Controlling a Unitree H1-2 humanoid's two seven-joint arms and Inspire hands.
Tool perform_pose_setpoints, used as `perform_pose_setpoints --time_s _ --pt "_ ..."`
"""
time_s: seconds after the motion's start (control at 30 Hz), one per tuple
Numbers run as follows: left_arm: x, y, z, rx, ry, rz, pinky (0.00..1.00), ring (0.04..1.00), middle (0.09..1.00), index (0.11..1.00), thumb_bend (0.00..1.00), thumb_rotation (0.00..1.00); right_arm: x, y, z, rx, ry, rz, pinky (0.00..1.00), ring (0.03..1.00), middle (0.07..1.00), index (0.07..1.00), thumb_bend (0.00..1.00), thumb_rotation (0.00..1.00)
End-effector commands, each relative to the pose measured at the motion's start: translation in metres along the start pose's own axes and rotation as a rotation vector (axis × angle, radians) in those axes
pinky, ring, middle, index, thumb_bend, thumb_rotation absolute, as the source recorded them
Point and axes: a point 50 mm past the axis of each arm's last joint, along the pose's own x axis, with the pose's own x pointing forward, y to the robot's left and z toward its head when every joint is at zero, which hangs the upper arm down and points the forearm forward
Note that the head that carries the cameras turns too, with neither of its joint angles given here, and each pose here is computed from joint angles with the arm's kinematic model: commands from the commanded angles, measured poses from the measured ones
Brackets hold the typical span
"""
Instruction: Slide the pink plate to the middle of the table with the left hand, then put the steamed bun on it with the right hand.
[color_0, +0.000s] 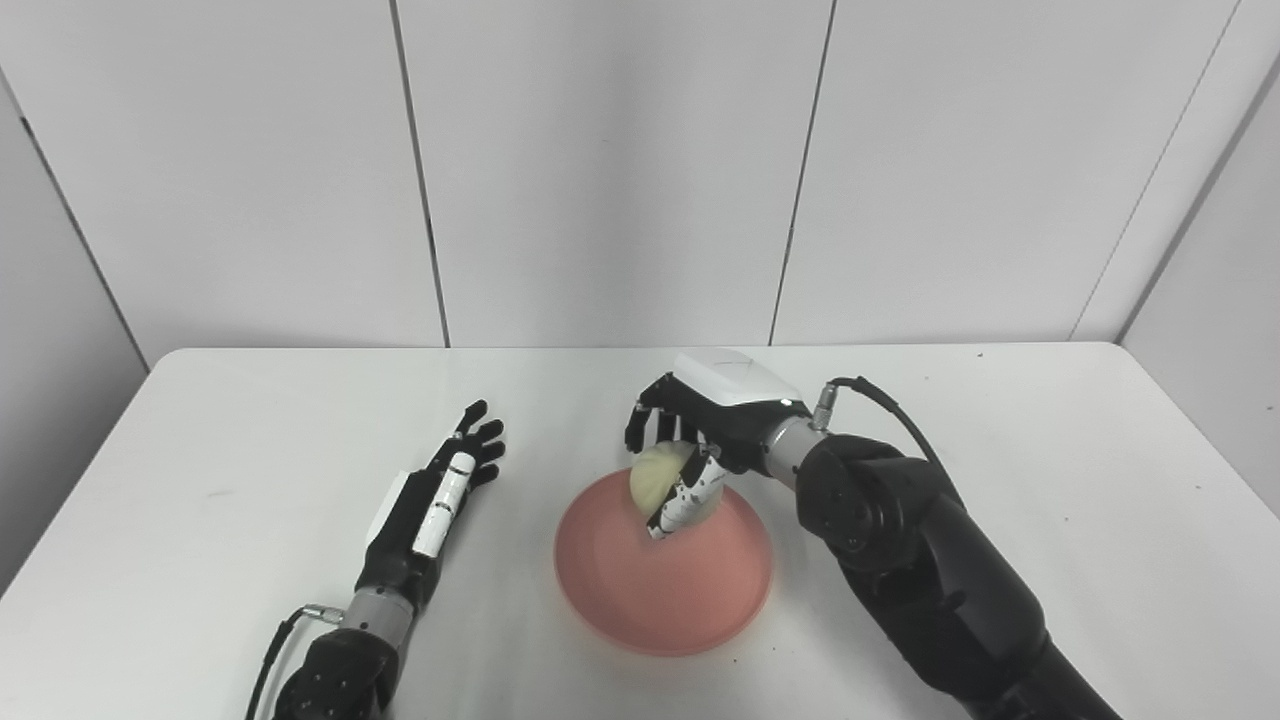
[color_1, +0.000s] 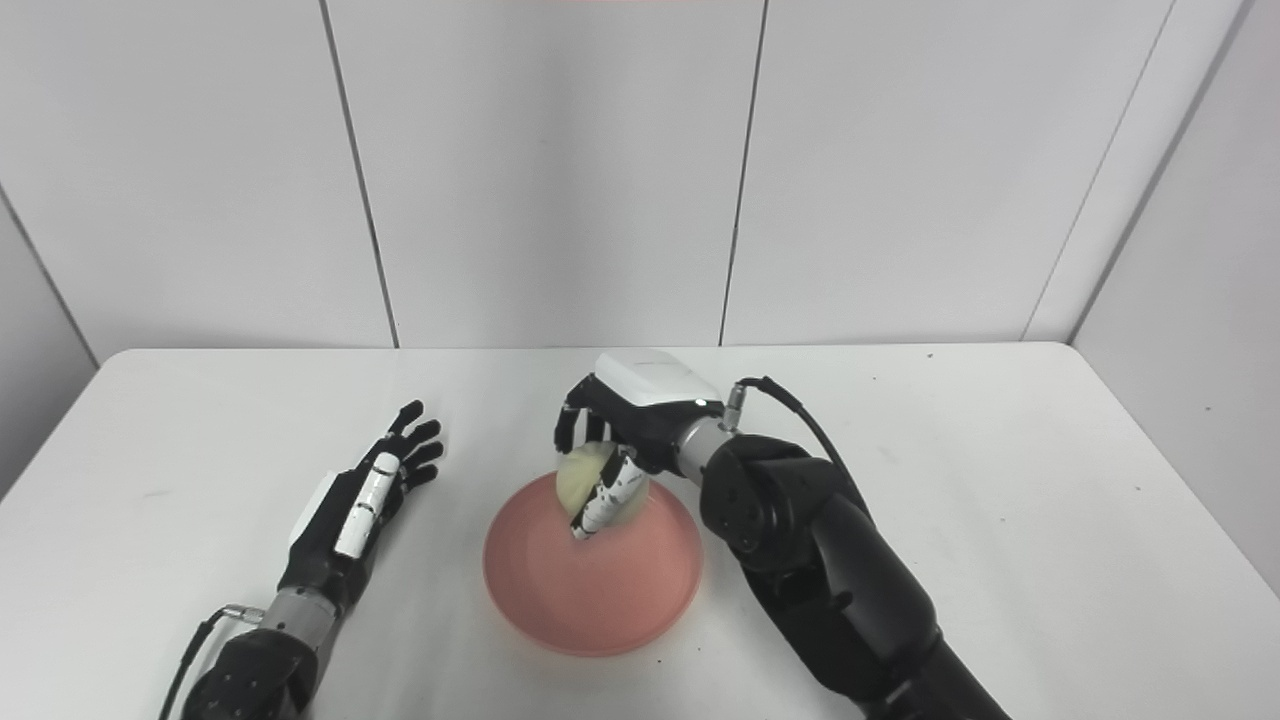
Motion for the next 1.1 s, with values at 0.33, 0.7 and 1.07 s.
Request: perform_pose_setpoints --time_s 0.33,0.7,1.07 --pt "-0.034 -0.039 -0.046 -0.074 0.199 -0.051 0.88 0.905 0.933 0.952 0.46 1.0 0.013 0.009 0.016 -0.03 -0.054 0.026 0.29 0.388 0.403 0.518 0.52 0.0" --pt "-0.035 -0.04 -0.043 -0.073 0.197 -0.055 0.89 0.907 0.934 0.952 0.47 1.0 0.024 0.037 0.004 -0.033 -0.004 0.1 0.34 0.442 0.432 0.52 0.52 0.0" --pt "-0.035 -0.04 -0.042 -0.071 0.194 -0.057 0.89 0.91 0.936 0.954 0.47 1.0 0.035 0.057 -0.008 -0.072 0.034 0.119 0.31 0.417 0.429 0.512 0.52 0.0"
